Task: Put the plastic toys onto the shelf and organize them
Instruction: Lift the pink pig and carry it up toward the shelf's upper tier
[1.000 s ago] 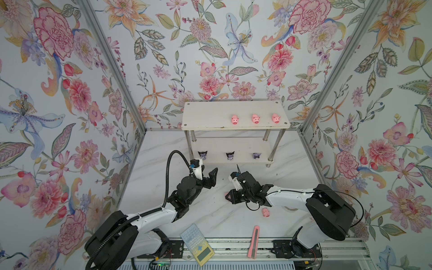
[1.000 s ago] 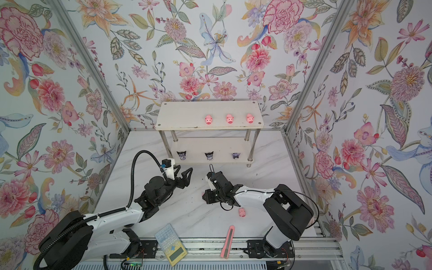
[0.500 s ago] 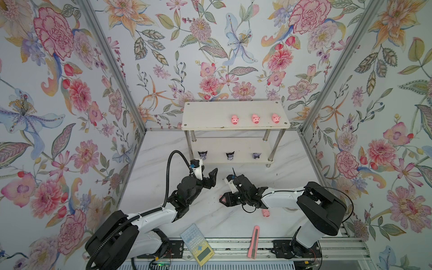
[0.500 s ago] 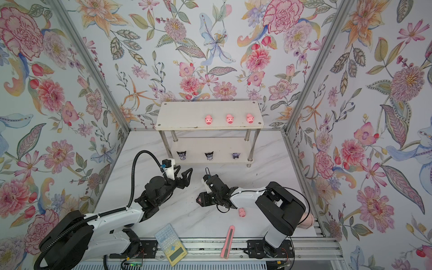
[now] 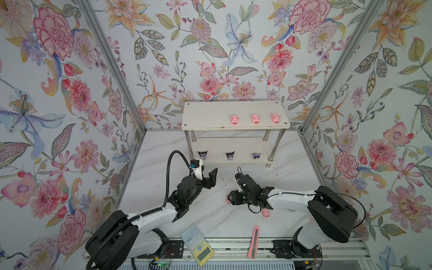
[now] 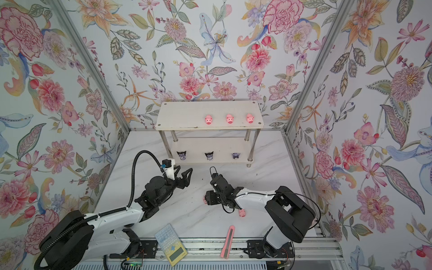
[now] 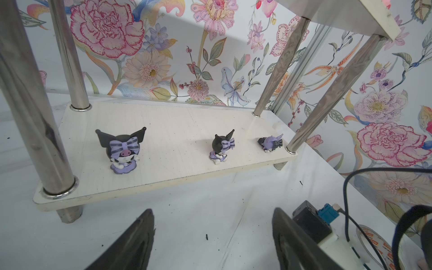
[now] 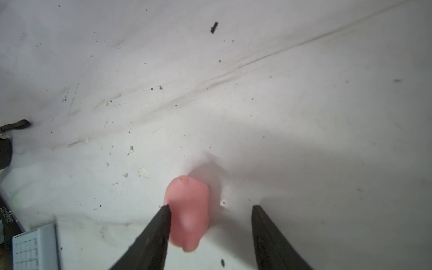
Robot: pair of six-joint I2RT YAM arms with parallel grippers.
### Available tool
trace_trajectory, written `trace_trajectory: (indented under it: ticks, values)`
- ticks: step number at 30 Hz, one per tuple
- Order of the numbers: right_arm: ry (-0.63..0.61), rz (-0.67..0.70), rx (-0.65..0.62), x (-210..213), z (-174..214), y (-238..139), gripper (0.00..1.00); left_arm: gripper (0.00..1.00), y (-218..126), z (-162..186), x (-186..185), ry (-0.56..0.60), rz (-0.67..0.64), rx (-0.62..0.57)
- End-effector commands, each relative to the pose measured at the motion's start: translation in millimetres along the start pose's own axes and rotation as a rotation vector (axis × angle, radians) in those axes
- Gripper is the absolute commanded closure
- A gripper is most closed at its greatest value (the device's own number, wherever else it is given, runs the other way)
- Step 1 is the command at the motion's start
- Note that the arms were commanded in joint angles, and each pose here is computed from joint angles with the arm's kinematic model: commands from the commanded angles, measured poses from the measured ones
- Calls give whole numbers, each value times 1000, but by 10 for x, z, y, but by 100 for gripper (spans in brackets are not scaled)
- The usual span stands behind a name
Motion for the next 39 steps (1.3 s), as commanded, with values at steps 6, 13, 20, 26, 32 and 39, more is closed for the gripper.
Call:
trace_trajectory:
  ticks: [6,13,20,26,32,39]
  values:
    - [-128,120,79,74,145,-125,33,20,19,2,40,0,-20,2]
    - [-211,167,120,202,169,30,30,20,-5,-15,42,0,-22,-5]
    - [-245,195,137,241,173,117,38,20,-13,-27,52,7,-31,-10]
    - [-252,232,144,239,159,99,56,20,4,-12,56,8,-31,-5]
    - [-252,257,121,289,16,-86,66,19,6,-37,46,14,-32,-10]
    - [-309,279,56,461,-435,-548,76,18,-57,-118,50,29,-47,-32]
Point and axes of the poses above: each gripper's point midway between its finger pads, its own y axis out along the fingers, its own x axis along the line the jaws close on, z = x × y, the point moved 5 cm from there along -y, back along the fingers, and after that the axes turned 13 degrees about -y, right-handed, at the moved point
